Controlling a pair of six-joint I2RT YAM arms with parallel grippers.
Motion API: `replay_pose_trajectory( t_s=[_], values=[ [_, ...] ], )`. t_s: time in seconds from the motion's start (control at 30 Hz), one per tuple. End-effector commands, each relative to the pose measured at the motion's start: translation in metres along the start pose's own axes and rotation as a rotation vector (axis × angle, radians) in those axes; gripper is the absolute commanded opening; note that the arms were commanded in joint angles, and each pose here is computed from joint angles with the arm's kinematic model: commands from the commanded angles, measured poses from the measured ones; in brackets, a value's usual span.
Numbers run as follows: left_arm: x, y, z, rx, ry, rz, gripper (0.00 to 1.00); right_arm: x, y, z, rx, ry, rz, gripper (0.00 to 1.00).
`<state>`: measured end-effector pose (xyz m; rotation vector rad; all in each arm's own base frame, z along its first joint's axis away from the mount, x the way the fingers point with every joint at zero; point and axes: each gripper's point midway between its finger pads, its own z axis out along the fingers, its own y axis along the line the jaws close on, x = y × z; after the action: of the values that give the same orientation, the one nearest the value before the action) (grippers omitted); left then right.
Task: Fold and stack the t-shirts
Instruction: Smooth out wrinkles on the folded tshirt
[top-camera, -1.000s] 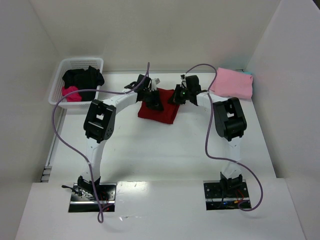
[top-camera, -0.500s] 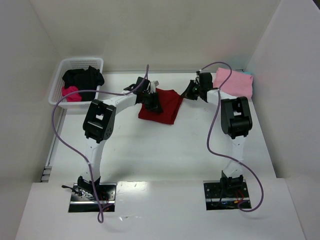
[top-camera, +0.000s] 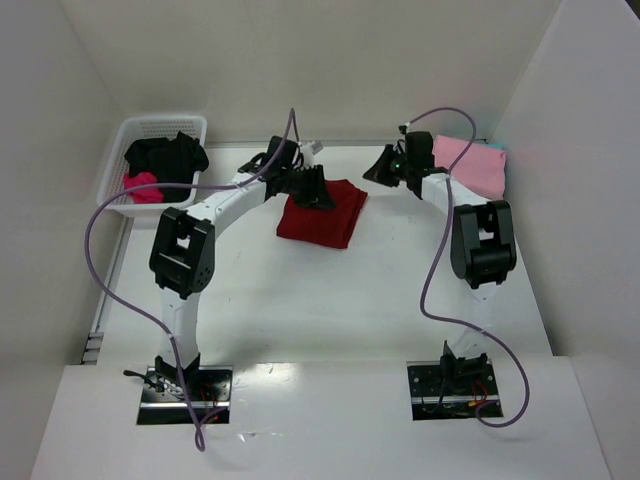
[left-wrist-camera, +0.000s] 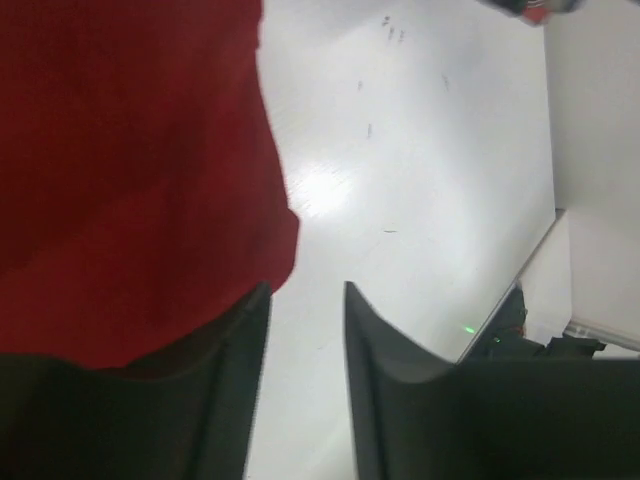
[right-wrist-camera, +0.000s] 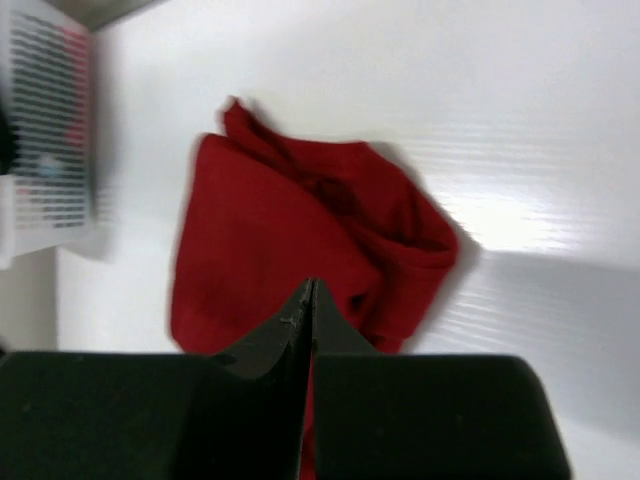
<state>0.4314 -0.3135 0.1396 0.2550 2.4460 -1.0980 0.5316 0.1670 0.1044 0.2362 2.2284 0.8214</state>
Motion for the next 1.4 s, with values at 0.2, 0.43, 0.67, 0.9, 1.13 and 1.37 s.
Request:
replay_pose_trajectory(
  t_s=[0.2, 0.43, 0.67, 0.9, 1.13, 1.37],
  values=[
    [0.021, -0.022, 0.028, 0.029, -0.012, 0.008, 0.18, -0.006, 0.059, -0.03, -0.227, 0.002, 0.018, 0.0],
    [0.048, 0.006, 0.056, -0.002, 0.032, -0.058, 0.08, 0.033, 0.05, -0.001, -0.286, 0.116, 0.082, 0.0],
    [0.068, 0.016, 0.082, 0.036, 0.094, -0.11, 0.08, 0.041, 0.051, 0.015, -0.285, 0.145, 0.075, 0.0],
    [0.077, 0.029, 0.098, 0.034, 0.113, -0.151, 0.08, 0.057, 0.031, 0.029, -0.246, 0.179, 0.066, 0.0],
    [0.09, 0.043, 0.102, -0.001, 0.127, -0.177, 0.08, 0.069, 0.007, 0.042, -0.17, 0.198, 0.058, 0.0],
    [0.095, 0.048, 0.103, -0.014, 0.13, -0.192, 0.08, 0.06, -0.01, 0.048, -0.129, 0.179, 0.066, 0.0]
  ],
)
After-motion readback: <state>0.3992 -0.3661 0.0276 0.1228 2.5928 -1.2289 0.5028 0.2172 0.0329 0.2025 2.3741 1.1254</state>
